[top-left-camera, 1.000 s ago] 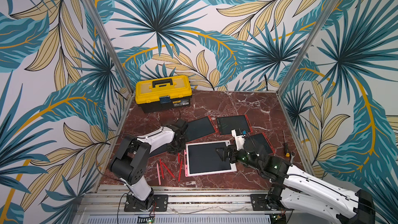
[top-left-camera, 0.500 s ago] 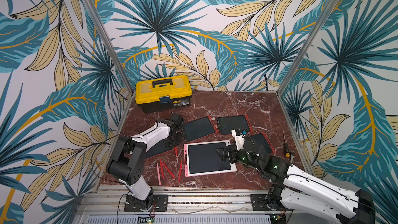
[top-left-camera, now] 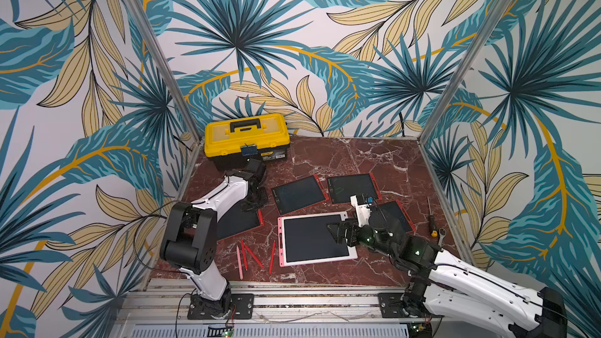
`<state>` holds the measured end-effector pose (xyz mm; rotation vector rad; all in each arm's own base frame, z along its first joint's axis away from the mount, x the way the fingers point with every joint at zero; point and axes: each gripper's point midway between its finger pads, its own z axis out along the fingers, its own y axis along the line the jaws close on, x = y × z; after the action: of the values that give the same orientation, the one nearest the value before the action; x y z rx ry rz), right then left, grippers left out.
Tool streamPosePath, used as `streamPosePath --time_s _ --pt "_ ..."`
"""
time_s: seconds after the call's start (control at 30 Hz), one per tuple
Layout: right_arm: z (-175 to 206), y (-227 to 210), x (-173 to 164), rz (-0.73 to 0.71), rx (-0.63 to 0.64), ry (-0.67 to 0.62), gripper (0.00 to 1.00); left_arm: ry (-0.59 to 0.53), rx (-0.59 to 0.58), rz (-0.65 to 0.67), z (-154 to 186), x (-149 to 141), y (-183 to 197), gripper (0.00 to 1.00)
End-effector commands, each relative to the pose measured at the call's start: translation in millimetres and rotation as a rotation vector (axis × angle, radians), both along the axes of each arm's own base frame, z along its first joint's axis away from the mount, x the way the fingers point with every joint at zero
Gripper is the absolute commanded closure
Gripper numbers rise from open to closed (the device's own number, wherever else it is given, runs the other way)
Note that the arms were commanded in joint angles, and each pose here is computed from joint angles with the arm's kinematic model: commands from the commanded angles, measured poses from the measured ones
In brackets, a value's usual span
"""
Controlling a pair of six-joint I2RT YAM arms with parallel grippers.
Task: Place the stylus back onto the writing tablet
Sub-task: Pick up the stylus from the center of the board, then place the stylus on the writing tablet.
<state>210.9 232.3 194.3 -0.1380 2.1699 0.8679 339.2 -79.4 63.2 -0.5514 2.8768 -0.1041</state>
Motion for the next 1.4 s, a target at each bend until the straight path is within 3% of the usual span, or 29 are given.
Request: streamPosePath --time_s 0.0,1.37 --pt "-10 -10 -3 -0.022 -0.028 0.005 0.0 -0.016 0.012 0.025 4 14 4 0.86" --pt "-10 -12 -4 -0.028 -0.027 0.007 0.0 -0.007 -0.016 0.081 -26 33 10 0.85"
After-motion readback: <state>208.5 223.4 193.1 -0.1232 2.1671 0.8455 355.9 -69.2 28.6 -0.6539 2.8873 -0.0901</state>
